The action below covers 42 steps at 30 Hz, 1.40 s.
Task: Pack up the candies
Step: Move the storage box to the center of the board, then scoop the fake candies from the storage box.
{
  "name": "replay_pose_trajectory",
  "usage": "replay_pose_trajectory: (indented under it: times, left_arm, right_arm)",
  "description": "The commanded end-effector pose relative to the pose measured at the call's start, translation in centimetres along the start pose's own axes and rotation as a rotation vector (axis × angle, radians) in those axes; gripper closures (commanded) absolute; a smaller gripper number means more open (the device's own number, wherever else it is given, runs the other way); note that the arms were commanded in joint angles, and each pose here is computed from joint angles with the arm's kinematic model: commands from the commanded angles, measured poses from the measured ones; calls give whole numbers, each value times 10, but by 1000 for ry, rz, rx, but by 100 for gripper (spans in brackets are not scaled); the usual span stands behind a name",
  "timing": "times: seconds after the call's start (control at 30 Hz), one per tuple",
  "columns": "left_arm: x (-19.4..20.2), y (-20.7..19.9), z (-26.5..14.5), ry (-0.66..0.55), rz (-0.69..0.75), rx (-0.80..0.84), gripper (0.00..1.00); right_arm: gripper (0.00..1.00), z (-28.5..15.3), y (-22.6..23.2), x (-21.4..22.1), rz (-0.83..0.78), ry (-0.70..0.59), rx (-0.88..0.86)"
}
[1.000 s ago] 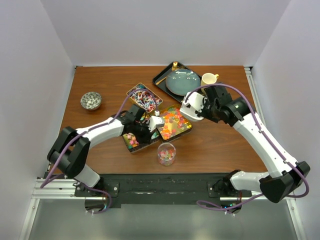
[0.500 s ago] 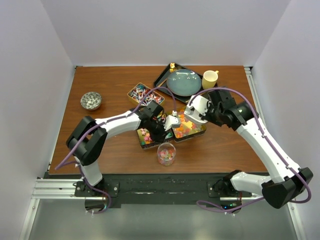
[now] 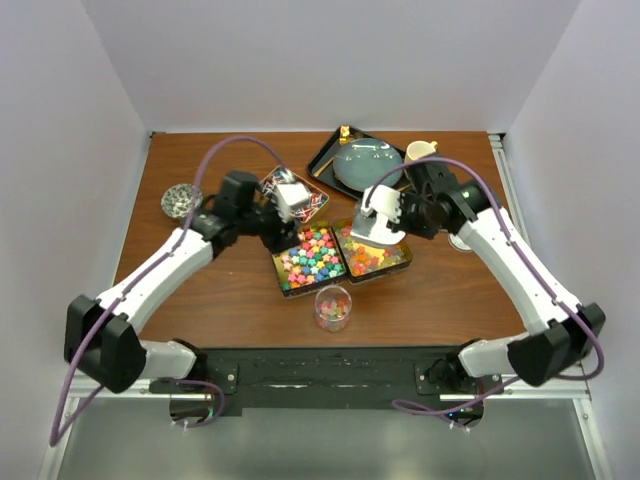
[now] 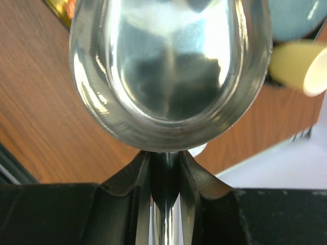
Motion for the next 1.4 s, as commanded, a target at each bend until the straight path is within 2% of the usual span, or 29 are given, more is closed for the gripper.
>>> replay_pose_trajectory:
  times: [0.0, 0.07, 0.1, 0.17, 0.27, 0.37, 0.4, 0.47, 0.5, 0.57, 0.7, 0.83, 1.03, 1.2, 1.27, 1.37]
  left_arm:
    - [-13, 4, -16, -129, -143, 90, 57]
    - [-20, 1, -17, -161, -177, 124, 69]
    - [-23, 2, -16, -177, -178, 133, 81]
    - [-23, 5, -16, -184, -210, 124, 97]
    - [-15, 29, -23, -189, -353, 6, 100]
    - [16, 60, -35, -156, -566, -164, 100]
    - [29, 71, -43, -155, -676, -221, 100]
    - [57, 78, -47, -128, -808, -282, 92]
    - [65, 84, -58, -157, -890, -321, 80]
    - [93, 84, -61, -137, -997, -383, 58]
    - [116, 71, -62, -132, -1076, -399, 43]
    - [132, 52, -57, -117, -1116, -355, 39]
    - [162, 23, -45, -99, -1214, -286, 40]
    - [166, -10, -28, -83, -1221, -163, 43]
    - [162, -19, -22, -83, -1178, -123, 43]
    - [172, -25, -13, -53, -1189, -122, 44]
  right_arm:
    - [100, -12, -26, -35, -103, -129, 0]
    - [100, -5, -31, -48, -137, -127, -21]
    - [100, -4, -33, -52, -169, -111, -15]
    - [100, 2, -32, -65, -241, -101, -32]
    - [100, 14, -30, -80, -370, -56, -86]
    - [100, 16, -35, -90, -461, 1, -115]
    - [100, 33, -33, -92, -501, 45, -164]
    - [100, 33, -39, -98, -543, 96, -174]
    - [100, 47, -40, -100, -565, 126, -210]
    - [100, 46, -47, -106, -595, 162, -202]
    - [100, 58, -54, -116, -696, 244, -193]
    - [100, 62, -55, -125, -797, 311, -161]
    - [100, 62, -50, -133, -918, 395, -135]
    - [100, 67, -41, -132, -998, 457, -134]
    - [100, 68, -41, -131, -1012, 489, -127]
    - [100, 74, -43, -127, -1032, 552, -121]
Point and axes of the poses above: each gripper's point midway between its finger pads, its own z axis out along the fingers, its own y axis along the line the jaws close on, x = y × z, the point moved 3 cm from there along -z, back along the fingers, and after that the axes turned 6 degrees about -z, right-handed, at the moved point
